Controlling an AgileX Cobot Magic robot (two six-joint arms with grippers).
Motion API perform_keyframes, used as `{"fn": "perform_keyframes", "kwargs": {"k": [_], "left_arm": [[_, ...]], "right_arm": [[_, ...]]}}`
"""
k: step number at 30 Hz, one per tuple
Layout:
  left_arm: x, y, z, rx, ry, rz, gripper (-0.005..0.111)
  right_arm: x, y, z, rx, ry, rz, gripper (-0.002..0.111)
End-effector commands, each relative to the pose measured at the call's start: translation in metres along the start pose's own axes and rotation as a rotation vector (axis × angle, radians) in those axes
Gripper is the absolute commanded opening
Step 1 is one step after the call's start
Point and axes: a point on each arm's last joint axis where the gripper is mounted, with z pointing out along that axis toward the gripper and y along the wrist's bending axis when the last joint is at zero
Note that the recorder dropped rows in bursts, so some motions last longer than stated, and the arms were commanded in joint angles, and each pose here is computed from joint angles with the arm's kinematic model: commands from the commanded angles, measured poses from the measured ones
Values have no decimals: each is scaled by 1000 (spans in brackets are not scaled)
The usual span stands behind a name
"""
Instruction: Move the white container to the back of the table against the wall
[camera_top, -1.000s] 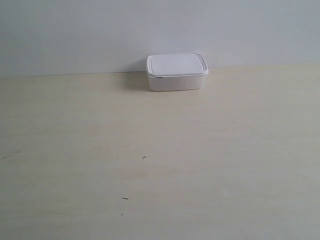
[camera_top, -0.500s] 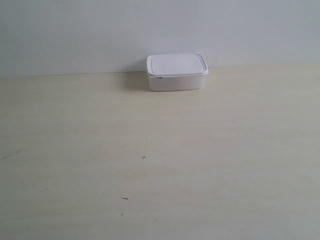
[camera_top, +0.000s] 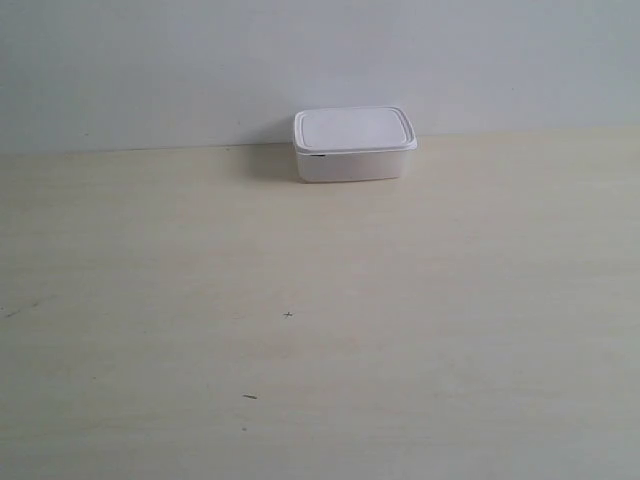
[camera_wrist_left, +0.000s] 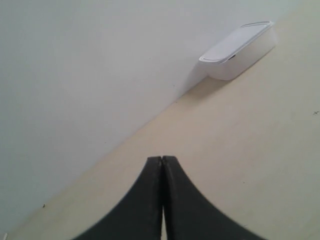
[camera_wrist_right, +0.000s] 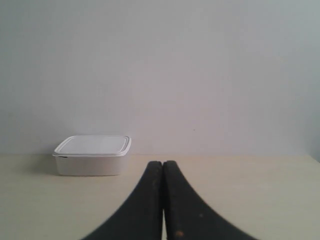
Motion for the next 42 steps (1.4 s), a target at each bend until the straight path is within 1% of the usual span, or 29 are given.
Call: {"fn": "perform_keyframes", "kwargs": {"k": [1,12,26,27,30,31,33,36,42], "left_arm": [[1,-1,0,3,5,1,0],[6,-5,-1,53,55,0,0],[6,-5,-1,52,55,2,0],[6,-5,-1,50,57,-7,0],[7,-5,-1,45,68,-191,0],[8,-5,-1,40,79,-222,0],[10,-5,-1,36,108,-241,0],[16,-9,-2,63,180,-308,0],[16,-9,-2,65,179,-311,0]], "right_arm": [[2,0,0,6,2,-1,0],[2,0,0,6,2,-1,0],[2,0,0,6,2,0,0],[2,0,0,6,2,0,0],[2,0,0,6,2,0,0],[2,0,0,6,2,0,0],[2,0,0,6,2,0,0],[2,0,0,6,2,2,0],[2,0,0,6,2,3,0]]}}
